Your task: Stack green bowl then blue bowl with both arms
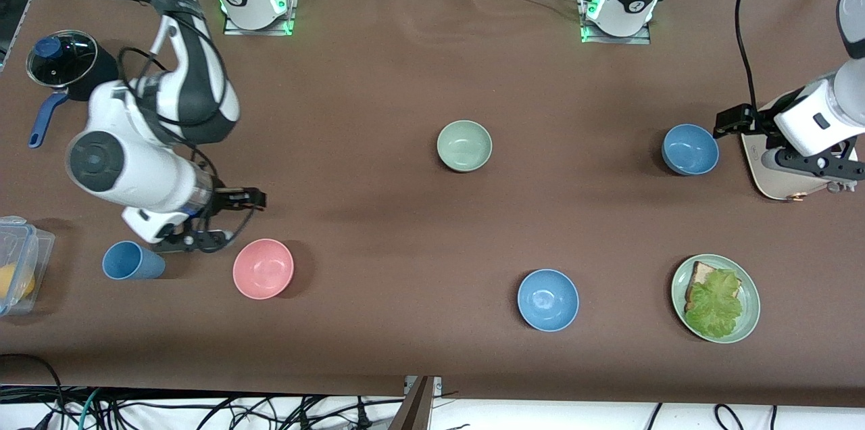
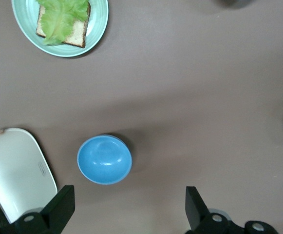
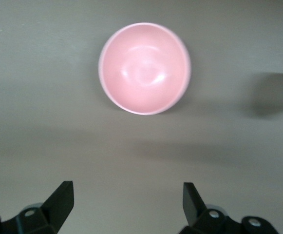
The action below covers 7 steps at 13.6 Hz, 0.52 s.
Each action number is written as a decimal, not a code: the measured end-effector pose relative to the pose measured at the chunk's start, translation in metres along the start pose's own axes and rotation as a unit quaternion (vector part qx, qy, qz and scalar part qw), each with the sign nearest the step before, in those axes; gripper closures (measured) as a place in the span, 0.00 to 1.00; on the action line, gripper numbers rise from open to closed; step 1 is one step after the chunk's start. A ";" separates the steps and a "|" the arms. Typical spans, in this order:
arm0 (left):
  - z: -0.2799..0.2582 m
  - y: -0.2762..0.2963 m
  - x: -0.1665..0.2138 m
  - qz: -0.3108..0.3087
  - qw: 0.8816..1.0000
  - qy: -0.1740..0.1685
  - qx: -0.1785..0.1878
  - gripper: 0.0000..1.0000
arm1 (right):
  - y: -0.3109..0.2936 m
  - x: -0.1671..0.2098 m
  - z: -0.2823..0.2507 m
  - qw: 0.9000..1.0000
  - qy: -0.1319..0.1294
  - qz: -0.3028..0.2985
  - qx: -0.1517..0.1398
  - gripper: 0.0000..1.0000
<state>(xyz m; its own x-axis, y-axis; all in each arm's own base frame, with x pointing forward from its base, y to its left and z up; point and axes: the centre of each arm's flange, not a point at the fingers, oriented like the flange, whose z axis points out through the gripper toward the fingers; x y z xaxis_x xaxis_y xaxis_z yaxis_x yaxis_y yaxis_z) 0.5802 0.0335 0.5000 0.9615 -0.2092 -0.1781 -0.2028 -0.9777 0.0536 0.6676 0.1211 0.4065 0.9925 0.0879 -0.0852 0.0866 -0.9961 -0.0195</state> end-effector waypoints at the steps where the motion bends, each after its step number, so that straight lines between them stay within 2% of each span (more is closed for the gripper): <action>1: 0.014 -0.008 0.000 0.016 1.000 0.000 -0.001 0.00 | 0.016 -0.005 -0.016 1.000 0.001 0.005 -0.001 0.01; 5: 0.082 -0.044 -0.004 0.082 0.996 0.018 0.001 0.00 | 0.054 -0.031 -0.077 1.000 0.010 0.021 0.010 0.01; 7: 0.120 -0.061 -0.011 0.147 0.989 0.015 0.033 0.00 | 0.057 -0.048 -0.098 1.000 -0.003 0.021 0.016 0.01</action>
<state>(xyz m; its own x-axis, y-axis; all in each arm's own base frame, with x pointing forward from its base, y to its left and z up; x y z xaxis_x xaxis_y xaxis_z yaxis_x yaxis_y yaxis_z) 0.5597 0.0932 0.3805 0.8643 -0.4845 -0.1347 -0.4845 -0.8741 0.0350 0.6336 0.0588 0.5072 0.9945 0.0461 -0.0936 0.0418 -0.9980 -0.0480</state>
